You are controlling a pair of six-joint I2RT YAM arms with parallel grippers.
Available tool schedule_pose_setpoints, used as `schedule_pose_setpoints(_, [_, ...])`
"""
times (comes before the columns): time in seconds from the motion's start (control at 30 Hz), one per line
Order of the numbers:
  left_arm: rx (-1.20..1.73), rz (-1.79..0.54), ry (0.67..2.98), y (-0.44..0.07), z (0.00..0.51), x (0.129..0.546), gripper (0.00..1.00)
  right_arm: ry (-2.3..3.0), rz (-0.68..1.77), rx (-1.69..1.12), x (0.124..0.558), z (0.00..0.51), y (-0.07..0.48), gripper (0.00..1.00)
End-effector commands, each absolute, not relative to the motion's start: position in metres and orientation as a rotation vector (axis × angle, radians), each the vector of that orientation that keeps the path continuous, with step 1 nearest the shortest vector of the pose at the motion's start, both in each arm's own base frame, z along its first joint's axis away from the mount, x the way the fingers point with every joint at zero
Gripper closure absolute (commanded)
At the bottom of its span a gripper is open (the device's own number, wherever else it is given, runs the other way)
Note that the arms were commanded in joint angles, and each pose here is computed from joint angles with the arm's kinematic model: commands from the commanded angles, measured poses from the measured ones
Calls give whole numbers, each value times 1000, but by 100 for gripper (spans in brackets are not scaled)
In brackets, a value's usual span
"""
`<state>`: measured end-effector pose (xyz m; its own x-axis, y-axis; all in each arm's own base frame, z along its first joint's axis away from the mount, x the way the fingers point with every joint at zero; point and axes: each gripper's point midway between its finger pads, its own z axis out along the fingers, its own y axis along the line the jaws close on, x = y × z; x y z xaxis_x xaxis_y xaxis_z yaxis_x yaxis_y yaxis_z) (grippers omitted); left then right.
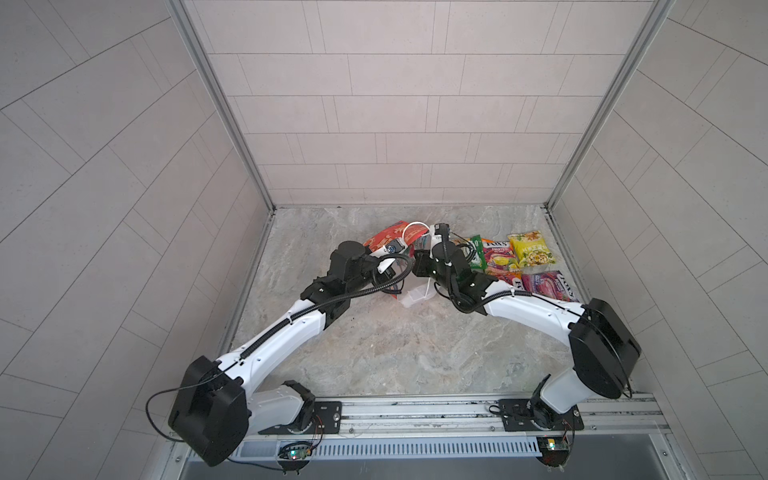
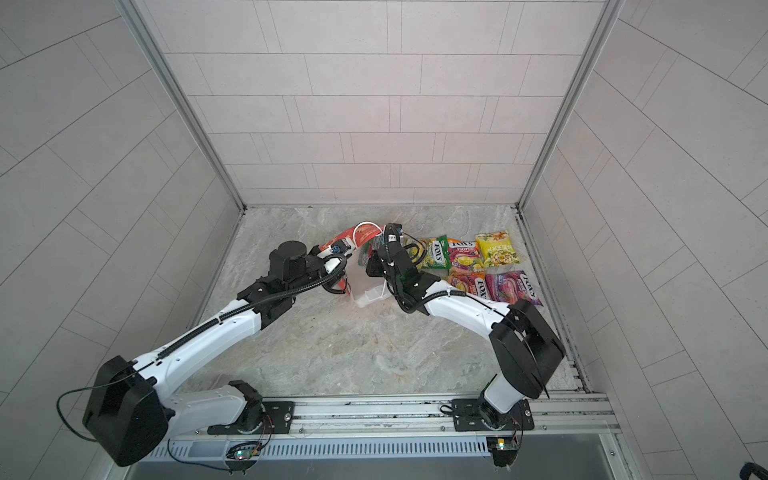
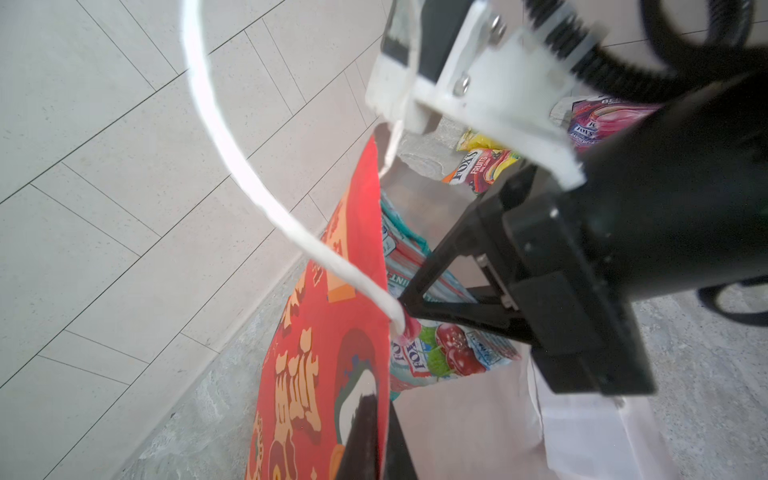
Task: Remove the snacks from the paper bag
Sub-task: 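Lift the teal mint packet out of the bag with the right gripper, then carry the teal packet to the pile while the left gripper releases the bag and withdraws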
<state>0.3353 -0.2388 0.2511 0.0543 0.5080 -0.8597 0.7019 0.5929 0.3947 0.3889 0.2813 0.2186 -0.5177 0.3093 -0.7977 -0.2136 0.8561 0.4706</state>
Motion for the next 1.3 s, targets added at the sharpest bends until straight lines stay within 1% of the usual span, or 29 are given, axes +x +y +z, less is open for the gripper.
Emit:
schedule_pose_setpoints(0.0, [1012, -197, 1619, -239, 260, 341, 100, 1977, 690, 24, 377, 250, 278, 100])
schedule_pose_setpoints(0.4, [949, -189, 1726, -236, 264, 354, 100, 1930, 794, -151, 334, 307, 271, 100])
schedule_pose_setpoints(0.57, [890, -163, 1818, -232, 269, 366, 100, 1865, 847, -245, 315, 334, 269, 100])
schedule_pose_setpoints(0.7, [811, -100, 1891, -221, 272, 380, 100, 1824, 799, -267, 305, 356, 253, 100])
schedule_pose_setpoints(0.8, [738, -118, 1937, -220, 275, 390, 100, 1810, 739, -279, 302, 370, 240, 100])
schedule_pose_setpoints(1.1, [506, -230, 2021, -215, 303, 407, 100, 1697, 724, -93, 311, 424, 178, 100])
schedule_pose_setpoints(1.2, [349, -263, 2075, -201, 307, 416, 100, 1671, 690, 62, 320, 432, 143, 100])
schedule_pose_setpoints(1.27, [234, -333, 2102, -192, 306, 424, 100, 1643, 717, 111, 324, 440, 132, 100])
